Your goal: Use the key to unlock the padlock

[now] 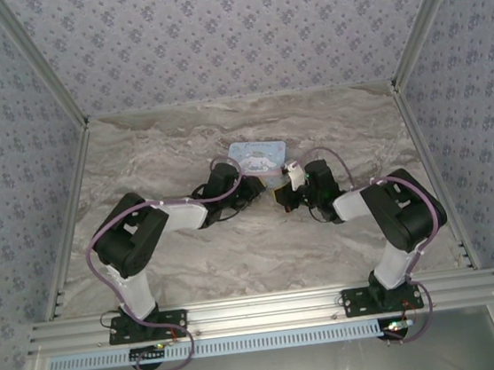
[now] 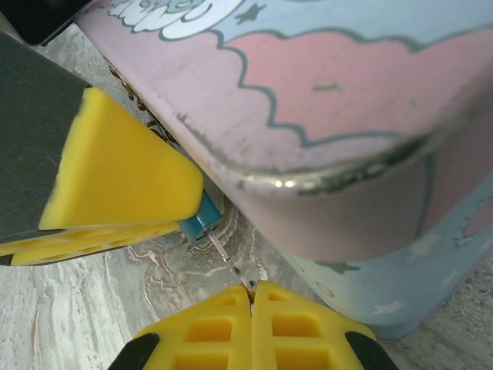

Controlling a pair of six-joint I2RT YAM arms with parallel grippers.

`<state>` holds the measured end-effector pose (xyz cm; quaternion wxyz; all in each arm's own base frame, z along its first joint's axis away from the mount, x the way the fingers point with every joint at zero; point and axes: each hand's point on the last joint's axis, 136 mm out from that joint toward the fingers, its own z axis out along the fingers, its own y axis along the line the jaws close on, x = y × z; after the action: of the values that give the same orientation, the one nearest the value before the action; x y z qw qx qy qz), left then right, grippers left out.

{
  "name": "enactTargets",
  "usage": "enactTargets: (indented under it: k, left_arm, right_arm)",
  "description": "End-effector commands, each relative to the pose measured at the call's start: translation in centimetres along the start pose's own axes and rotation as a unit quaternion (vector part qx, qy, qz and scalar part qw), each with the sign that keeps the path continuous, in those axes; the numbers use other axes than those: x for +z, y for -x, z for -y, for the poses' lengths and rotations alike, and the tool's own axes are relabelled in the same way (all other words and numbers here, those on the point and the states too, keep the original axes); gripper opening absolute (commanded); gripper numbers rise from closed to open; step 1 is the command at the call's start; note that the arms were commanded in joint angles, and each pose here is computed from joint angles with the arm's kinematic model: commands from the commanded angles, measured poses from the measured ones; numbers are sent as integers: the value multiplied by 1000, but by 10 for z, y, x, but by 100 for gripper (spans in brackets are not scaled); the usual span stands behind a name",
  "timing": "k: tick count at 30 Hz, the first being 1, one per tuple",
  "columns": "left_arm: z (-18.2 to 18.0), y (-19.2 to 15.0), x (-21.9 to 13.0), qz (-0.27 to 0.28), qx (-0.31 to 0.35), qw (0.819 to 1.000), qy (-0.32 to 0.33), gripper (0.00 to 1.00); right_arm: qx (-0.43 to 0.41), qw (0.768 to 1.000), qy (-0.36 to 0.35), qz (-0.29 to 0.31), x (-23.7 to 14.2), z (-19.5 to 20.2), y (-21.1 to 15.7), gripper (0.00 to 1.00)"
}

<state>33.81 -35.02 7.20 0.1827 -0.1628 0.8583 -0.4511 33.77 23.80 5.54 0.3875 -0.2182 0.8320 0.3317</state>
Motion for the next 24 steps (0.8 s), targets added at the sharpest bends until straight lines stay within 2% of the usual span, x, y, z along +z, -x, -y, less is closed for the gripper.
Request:
enactTargets:
  k: [1, 15, 24]
  left_arm:
    - [37, -20, -5, -48, 14, 998, -48, 23]
    - [37, -23, 2, -58, 14, 997, -45, 23]
    - [26, -22, 13, -54, 0, 998, -37, 25]
  right_arm:
    - [-24, 998, 34, 57, 4, -14, 44, 0]
    - [-20, 996, 54, 68, 7, -24, 59, 0]
    - [21, 998, 37, 44, 8, -16, 21, 0]
